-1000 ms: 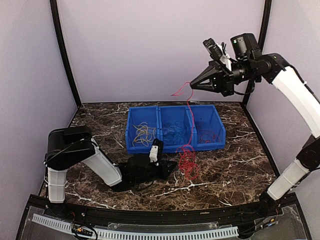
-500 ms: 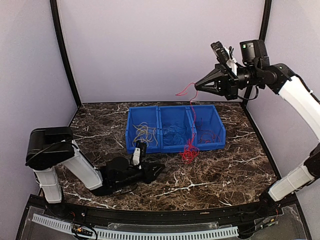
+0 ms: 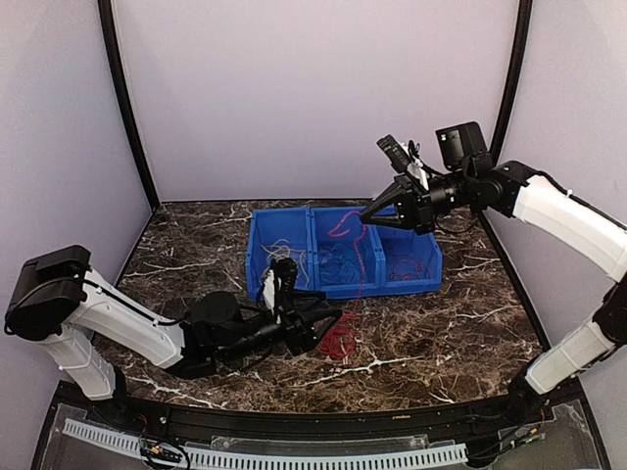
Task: Untangle the cables
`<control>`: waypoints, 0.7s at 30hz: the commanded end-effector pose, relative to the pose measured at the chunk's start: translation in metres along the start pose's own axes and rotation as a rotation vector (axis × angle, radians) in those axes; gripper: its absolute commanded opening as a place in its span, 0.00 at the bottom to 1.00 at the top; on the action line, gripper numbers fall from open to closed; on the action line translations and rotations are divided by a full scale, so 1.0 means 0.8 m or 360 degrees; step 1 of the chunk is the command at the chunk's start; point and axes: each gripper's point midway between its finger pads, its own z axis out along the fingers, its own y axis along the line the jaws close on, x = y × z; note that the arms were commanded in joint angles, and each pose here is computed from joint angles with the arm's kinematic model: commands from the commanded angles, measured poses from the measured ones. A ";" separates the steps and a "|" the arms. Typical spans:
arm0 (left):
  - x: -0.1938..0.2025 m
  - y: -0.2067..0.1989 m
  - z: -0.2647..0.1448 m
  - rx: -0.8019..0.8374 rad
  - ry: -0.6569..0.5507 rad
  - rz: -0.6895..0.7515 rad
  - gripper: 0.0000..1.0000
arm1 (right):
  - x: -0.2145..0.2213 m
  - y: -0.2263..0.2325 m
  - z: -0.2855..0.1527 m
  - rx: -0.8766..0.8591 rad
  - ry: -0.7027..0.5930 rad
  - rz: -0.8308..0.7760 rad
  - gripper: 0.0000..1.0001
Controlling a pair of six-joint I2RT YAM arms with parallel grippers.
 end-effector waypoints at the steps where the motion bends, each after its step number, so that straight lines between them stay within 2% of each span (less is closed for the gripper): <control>1: -0.016 -0.006 0.040 -0.0061 -0.0134 0.0162 0.59 | 0.008 -0.005 0.017 -0.0004 -0.0013 0.0015 0.00; 6: 0.002 0.005 0.086 -0.0164 -0.0122 0.0189 0.59 | 0.017 -0.003 0.024 -0.0019 -0.0004 0.0045 0.00; 10: 0.014 0.005 0.113 -0.0155 -0.0126 0.0237 0.50 | 0.012 0.001 0.022 -0.0021 -0.0015 0.0040 0.00; 16: 0.039 0.003 0.125 -0.0035 -0.0115 0.0225 0.11 | -0.021 0.015 0.009 -0.0017 -0.0047 -0.0033 0.00; 18: 0.054 0.005 0.120 0.0004 -0.0078 0.0204 0.03 | -0.043 0.024 0.000 -0.0012 -0.0068 -0.0088 0.00; 21: 0.079 0.003 0.116 0.0072 0.0016 0.0195 0.00 | -0.085 0.039 -0.022 -0.0041 -0.0150 -0.0181 0.00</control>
